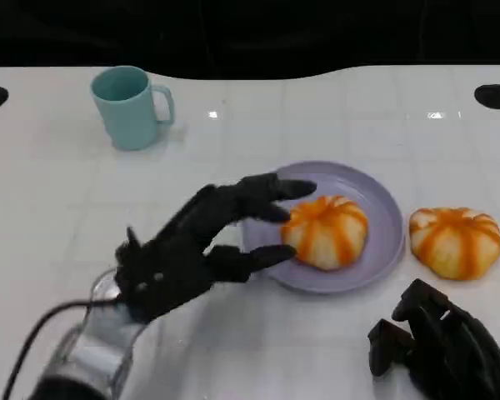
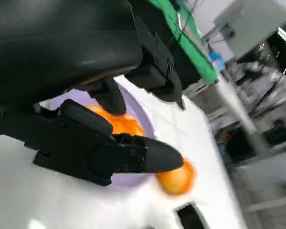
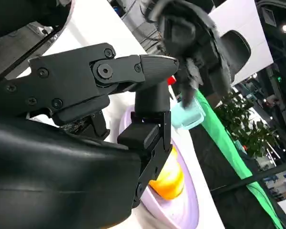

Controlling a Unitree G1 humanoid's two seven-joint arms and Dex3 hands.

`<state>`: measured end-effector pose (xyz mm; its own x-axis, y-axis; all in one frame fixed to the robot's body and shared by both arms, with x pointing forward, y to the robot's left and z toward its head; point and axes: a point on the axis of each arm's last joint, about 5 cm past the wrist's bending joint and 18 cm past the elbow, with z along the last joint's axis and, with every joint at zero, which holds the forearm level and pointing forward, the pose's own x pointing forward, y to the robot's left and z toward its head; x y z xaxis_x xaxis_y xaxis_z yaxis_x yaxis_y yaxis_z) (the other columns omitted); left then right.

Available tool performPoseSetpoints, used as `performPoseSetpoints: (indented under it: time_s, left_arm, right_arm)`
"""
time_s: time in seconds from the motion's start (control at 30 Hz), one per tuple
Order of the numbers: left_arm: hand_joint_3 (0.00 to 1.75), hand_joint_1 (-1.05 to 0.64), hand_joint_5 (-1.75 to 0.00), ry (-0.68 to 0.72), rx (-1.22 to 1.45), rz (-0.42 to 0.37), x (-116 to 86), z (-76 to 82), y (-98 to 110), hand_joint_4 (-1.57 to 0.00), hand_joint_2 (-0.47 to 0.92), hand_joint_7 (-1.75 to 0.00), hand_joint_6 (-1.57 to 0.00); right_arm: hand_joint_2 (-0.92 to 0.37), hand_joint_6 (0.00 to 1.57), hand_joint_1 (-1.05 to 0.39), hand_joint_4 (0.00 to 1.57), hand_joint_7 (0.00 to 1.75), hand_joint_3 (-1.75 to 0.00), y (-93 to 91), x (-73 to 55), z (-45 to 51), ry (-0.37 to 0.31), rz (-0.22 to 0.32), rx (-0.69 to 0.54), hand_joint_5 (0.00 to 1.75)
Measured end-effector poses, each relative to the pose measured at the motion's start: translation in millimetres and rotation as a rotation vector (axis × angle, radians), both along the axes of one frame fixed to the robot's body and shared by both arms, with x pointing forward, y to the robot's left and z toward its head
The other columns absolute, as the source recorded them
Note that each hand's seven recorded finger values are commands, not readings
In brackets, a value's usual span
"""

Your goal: Grasp the bread from the table and place it into the plate.

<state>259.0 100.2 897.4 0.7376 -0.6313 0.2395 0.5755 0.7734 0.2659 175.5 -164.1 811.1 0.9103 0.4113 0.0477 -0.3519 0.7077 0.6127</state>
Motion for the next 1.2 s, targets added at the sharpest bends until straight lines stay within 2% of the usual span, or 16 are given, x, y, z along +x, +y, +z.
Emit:
performPoseSetpoints:
  time_s: [0.03,0.13,0.27,0.37,0.53,0.73,1.2]
  left_arm:
    - [0.39,-0.64,-1.64,0.034,-0.056,-0.003,-6,-5.4,1,-0.58,0.92,-1.31,-0.51]
    - [0.38,-0.68,-1.73,0.115,-0.203,-0.002,-22,-17.6,6,-0.63,0.92,-1.49,-0.55]
    - [0.34,-0.71,-1.75,0.258,-0.384,-0.001,-43,-29.4,17,-0.74,0.92,-1.59,-0.61]
    - [0.34,-0.69,-1.75,0.357,-0.498,-0.012,-60,-34.8,21,-0.81,0.92,-1.72,-0.62]
    - [0.33,-0.71,-1.75,0.479,-0.638,-0.042,-83,-39.3,22,-0.93,0.92,-1.75,-0.71]
    - [0.29,-0.69,-1.75,0.523,-0.675,-0.052,-88,-40.6,26,-0.96,0.92,-1.75,-0.72]
    - [0.26,-0.68,-1.75,0.532,-0.691,-0.052,-82,-46.4,30,-0.97,0.92,-1.75,-0.72]
  right_arm:
    - [-0.92,0.69,-0.56,0.79,1.41,-0.24,0.0,0.1,0.0,0.0,0.0,0.0,1.68]
    - [-0.92,0.7,-0.56,0.79,1.4,-0.22,0.2,0.2,0.0,0.0,0.0,-0.001,1.67]
    - [-0.92,0.7,-0.55,0.79,1.41,-0.25,0.0,-0.6,-0.1,0.001,0.0,-0.001,1.68]
    - [-0.92,0.7,-0.55,0.79,1.41,-0.25,-0.1,-1.3,-0.3,0.002,0.0,-0.001,1.68]
    - [-0.92,0.7,-0.55,0.79,1.4,-0.26,-0.2,-2.9,-0.7,0.002,-0.002,-0.003,1.68]
    - [-0.92,0.69,-0.56,0.78,1.39,-0.25,-0.7,-3.5,-1.5,-0.001,-0.002,-0.004,1.68]
    - [-0.92,0.7,-0.55,0.8,1.4,-0.24,0.2,1.0,-2.1,-0.009,-0.002,-0.005,1.67]
